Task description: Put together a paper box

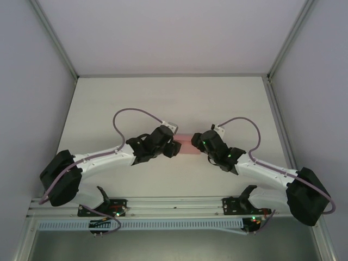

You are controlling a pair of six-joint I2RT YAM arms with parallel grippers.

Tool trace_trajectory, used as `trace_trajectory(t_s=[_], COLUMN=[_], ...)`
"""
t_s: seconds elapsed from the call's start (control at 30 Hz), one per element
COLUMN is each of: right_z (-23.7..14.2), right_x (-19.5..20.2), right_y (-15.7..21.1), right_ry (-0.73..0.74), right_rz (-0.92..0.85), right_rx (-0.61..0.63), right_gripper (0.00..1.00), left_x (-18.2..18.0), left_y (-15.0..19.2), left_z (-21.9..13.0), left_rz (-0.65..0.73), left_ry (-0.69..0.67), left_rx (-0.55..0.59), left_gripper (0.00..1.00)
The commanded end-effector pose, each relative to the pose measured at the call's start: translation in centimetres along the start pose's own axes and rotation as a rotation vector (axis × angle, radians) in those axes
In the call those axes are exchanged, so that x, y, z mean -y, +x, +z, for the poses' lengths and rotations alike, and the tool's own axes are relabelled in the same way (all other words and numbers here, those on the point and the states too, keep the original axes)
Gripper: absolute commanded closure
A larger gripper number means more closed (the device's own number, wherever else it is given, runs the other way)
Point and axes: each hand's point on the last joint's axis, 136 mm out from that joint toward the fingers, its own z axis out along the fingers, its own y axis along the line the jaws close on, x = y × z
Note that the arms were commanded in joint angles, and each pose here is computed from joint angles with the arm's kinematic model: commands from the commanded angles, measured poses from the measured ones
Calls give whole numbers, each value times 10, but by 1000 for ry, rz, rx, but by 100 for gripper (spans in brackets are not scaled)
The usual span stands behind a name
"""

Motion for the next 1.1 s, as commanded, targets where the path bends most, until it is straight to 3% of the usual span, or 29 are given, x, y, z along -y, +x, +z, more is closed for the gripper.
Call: trace_trajectory(t_s=[0.0, 0.13, 0.37, 0.57, 0.73, 0.87, 1.03, 1.07], right_z=[5, 7, 9, 14, 18, 19, 26, 28], right_x=[33, 36, 37, 42, 44, 48, 51, 51], right_y=[31, 35, 35, 39, 41, 40, 46, 48], right_ry=[105, 115, 108, 123, 125, 118, 50, 25], right_rz=[-39, -42, -68, -95, -98, -107, -97, -94], right_rx=[-100, -114, -105, -115, -121, -109, -148, -162], right_gripper=[38, 39, 40, 41, 43, 44, 53, 54], left_x=[4, -8, -32, -36, -32, -45, -55, -56], left_y=[-3, -12, -27, -25, -5, 16, 36, 40], left_z=[-18, -25, -14, 7, 18, 23, 31, 34], left_rz=[8, -103, -361, -417, -423, -461, -507, -516], left_ry=[12, 7, 221, 360, 408, 392, 376, 370], left_rx=[-45, -48, -5, 4, -43, -52, -73, -86], left_gripper=[26, 0, 0, 3, 15, 50, 59, 66])
